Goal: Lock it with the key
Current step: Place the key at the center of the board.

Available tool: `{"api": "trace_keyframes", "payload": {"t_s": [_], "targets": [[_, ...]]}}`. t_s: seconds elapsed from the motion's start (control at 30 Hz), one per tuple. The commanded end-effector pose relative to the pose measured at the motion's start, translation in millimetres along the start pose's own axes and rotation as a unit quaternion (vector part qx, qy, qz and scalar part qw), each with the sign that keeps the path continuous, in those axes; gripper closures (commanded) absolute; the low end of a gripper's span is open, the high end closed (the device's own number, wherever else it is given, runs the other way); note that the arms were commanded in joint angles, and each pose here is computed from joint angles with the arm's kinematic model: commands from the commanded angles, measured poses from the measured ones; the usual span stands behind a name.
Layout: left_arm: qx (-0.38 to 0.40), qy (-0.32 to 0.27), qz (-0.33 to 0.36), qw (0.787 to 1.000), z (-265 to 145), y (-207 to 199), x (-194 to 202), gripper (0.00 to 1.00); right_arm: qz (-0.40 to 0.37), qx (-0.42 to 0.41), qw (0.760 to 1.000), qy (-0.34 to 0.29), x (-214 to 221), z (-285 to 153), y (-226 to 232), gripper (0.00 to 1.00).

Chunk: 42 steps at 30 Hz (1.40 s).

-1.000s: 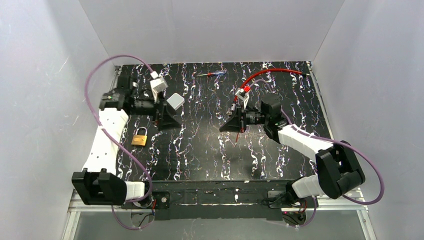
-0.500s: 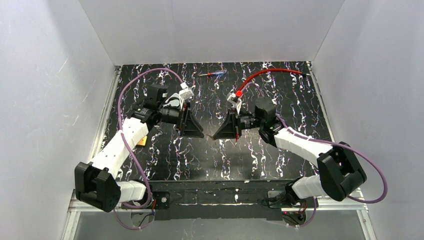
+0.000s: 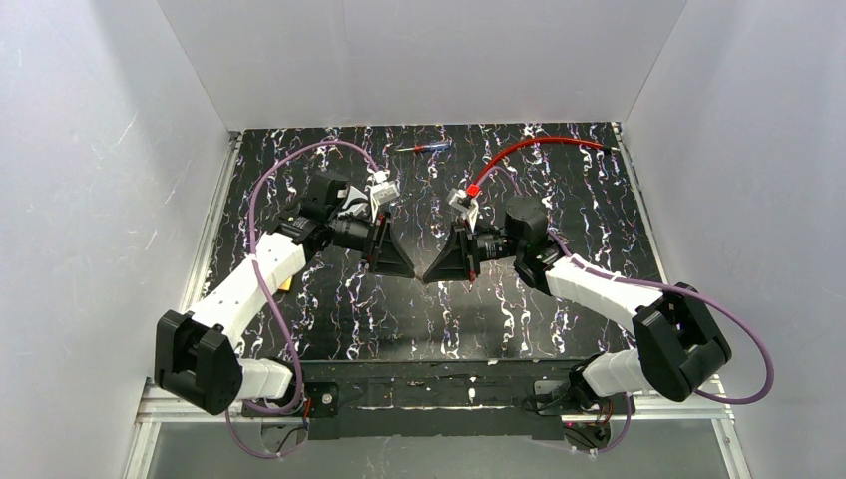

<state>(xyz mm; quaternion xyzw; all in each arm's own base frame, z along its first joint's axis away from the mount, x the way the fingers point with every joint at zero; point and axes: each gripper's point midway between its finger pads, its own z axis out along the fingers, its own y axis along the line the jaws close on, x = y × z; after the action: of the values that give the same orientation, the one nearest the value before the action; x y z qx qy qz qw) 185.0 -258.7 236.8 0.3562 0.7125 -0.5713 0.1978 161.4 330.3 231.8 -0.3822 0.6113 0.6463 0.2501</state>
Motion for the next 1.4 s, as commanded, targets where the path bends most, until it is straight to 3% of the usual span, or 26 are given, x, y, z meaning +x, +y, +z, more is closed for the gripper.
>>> {"api": "trace_keyframes", "payload": {"t_s": [0.0, 0.17, 0.23, 0.27, 0.3, 0.37, 0.43, 0.53, 0.6, 0.73, 0.83, 0.87, 0.9, 1.0, 1.07, 1.37], "targets": [[0.007, 0.008, -0.001, 1.000, 3.7, -0.3, 6.8, 0.65, -0.051, -0.017, 0.998, -0.016, -21.4, 2.1, 13.3, 0.99], [0.014, 0.014, -0.005, 1.000, 4.6, -4.3, 12.8, 0.85, -0.044, -0.005, 0.999, -0.013, -18.6, 3.0, 6.2, 0.99], [0.008, 0.020, -0.017, 1.000, 4.0, -2.9, 18.6, 1.00, -0.043, -0.003, 0.999, -0.011, -17.5, 2.8, 5.1, 0.99], [0.006, 0.022, -0.008, 1.000, 3.6, -2.0, 20.1, 1.00, -0.041, -0.001, 0.999, -0.007, -16.0, 3.0, 3.6, 0.99], [0.008, 0.024, -0.011, 1.000, 3.1, -2.3, 21.2, 1.00, -0.038, 0.001, 0.999, 0.000, -14.6, 2.7, 2.2, 0.89], [-0.008, 0.049, -0.012, 0.999, -4.8, 0.9, 25.5, 1.00, -0.053, 0.010, 0.998, 0.018, -11.5, -1.5, -0.7, 0.30], [-0.037, 0.088, -0.019, 0.995, -28.9, 12.5, 35.7, 1.00, -0.068, 0.054, 0.995, 0.039, -8.2, -14.9, -10.4, 0.03], [-0.105, 0.120, -0.015, 0.987, -63.9, 44.8, 50.7, 1.00, -0.080, 0.074, 0.993, 0.038, -8.3, -23.0, -13.4, 0.02], [-0.142, 0.172, 0.010, 0.975, -86.4, 60.6, 66.1, 1.00, -0.098, 0.083, 0.991, 0.040, -10.5, -27.7, -14.0, 0.02], [-0.178, 0.341, 0.067, 0.920, -136.7, 86.9, 109.3, 1.00, -0.114, 0.097, 0.987, 0.055, -9.4, -33.9, -14.6, 0.02], [-0.186, 0.399, 0.081, 0.894, -160.7, 102.9, 126.2, 1.00, -0.111, 0.090, 0.988, 0.058, -6.2, -33.5, -13.8, 0.02], [-0.193, 0.413, 0.080, 0.886, -167.1, 109.8, 130.6, 1.00, -0.105, 0.135, 0.985, 0.030, -21.5, -60.6, -35.8, 0.02], [-0.197, 0.429, 0.083, 0.877, -172.9, 117.4, 136.0, 1.00, -0.111, 0.094, 0.988, 0.054, -8.0, -36.7, -16.1, 0.02], [-0.204, 0.480, 0.086, 0.849, -190.5, 137.6, 151.6, 1.00, -0.124, 0.089, 0.986, 0.060, -5.2, -34.5, -13.4, 0.00], [-0.209, 0.504, 0.084, 0.834, -200.1, 149.4, 155.7, 1.00, -0.125, 0.087, 0.986, 0.062, -3.8, -35.0, -12.1, 0.00], [-0.219, 0.516, 0.075, 0.824, -207.9, 192.0, 136.1, 1.00, -0.123, 0.090, 0.986, 0.061, -3.7, -36.0, -15.6, 0.00]]}}
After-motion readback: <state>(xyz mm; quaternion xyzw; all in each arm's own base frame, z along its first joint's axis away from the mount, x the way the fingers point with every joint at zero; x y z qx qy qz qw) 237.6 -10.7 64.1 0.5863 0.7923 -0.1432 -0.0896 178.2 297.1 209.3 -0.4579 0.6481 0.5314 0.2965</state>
